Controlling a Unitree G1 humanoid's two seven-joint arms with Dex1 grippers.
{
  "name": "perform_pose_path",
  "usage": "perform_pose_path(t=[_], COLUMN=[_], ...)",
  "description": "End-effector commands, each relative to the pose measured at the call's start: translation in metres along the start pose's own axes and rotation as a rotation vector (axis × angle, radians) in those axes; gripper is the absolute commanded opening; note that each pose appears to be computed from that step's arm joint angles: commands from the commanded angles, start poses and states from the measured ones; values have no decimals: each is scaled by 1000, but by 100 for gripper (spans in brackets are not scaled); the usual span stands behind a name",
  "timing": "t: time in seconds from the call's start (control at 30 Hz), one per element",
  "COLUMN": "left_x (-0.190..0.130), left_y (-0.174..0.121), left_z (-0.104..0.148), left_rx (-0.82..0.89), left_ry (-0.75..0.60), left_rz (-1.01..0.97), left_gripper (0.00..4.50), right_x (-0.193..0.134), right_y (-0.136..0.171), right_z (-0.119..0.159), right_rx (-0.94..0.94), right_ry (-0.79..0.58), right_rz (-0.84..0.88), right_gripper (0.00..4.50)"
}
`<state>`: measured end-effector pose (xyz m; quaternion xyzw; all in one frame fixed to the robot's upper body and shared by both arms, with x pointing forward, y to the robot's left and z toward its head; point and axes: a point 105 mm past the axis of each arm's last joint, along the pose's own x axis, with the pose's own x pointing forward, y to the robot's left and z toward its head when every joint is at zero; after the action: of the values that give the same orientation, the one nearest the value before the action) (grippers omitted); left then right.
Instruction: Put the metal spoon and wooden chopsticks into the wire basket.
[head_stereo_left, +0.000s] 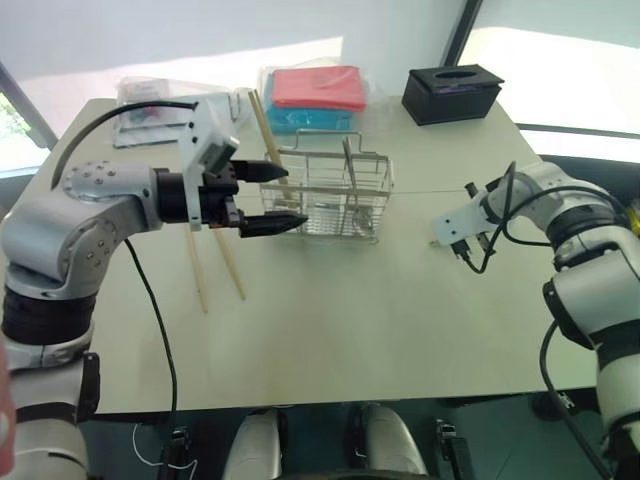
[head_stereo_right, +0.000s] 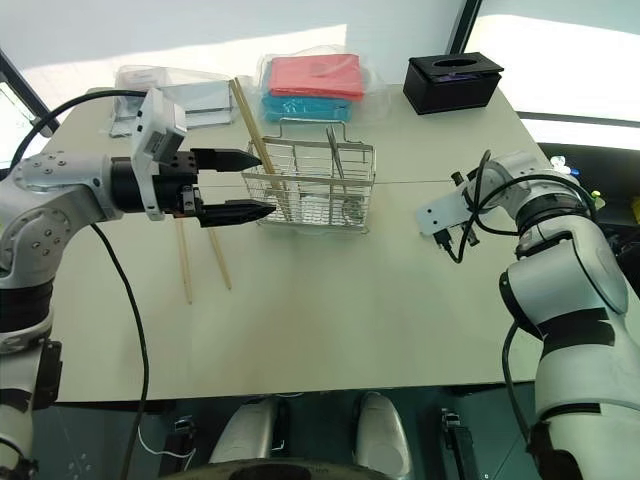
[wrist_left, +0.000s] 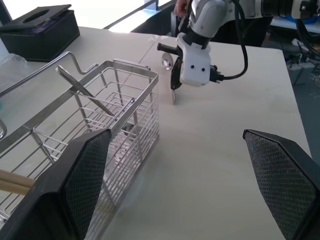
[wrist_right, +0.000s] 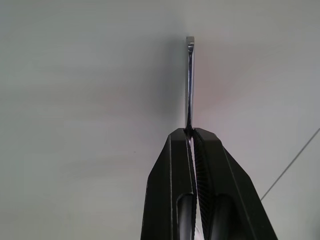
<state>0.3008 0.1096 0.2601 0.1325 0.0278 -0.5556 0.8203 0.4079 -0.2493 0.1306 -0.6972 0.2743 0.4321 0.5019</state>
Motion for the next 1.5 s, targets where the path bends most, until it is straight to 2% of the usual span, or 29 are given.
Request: perform_pose_path(t=[0.03,0.17,0.3,0.43,0.63,0.77,0.87,0.93,1.03,1.1,1.23,1.5], left_x=[-4,-3,-2,2,1,-8,-17,-22,-25,-27,-29,-26], left_y=[3,6,11,17,28,38,41,41,42,43,48,53], left_z=[17,18,19,22,30,35,37,37,36,35,34,39], left_rx=[55,49,49,65,70,58,49,48,40,26,11,27], left_ry=[-36,-51,-62,-75,-123,-165,-198,-210,-222,-231,-238,-244], left_rz=[20,30,34,31,59,128,176,203,232,250,267,270], left_gripper=[450,450,450,450,450,450,450,450,450,450,450,450], right_x=[-2,-6,-11,-14,-57,-103,-156,-186,-209,-217,-210,-230], right_y=[-1,-4,-8,-13,-48,-78,-104,-111,-107,-97,-82,-92], right_z=[-1,-4,-3,-7,-8,-16,-30,-35,-25,-10,8,47], right_rx=[8,4,77,43,106,248,492,658,787,838,901,831], right_ry=[-8,-1,-58,-30,-123,-225,-404,-552,-680,-724,-721,-839], right_rz=[-15,-46,-72,-132,-329,-591,-916,-1081,-1206,-1248,-1230,-1172], right_gripper=[6,6,6,6,6,6,6,6,6,6,6,6])
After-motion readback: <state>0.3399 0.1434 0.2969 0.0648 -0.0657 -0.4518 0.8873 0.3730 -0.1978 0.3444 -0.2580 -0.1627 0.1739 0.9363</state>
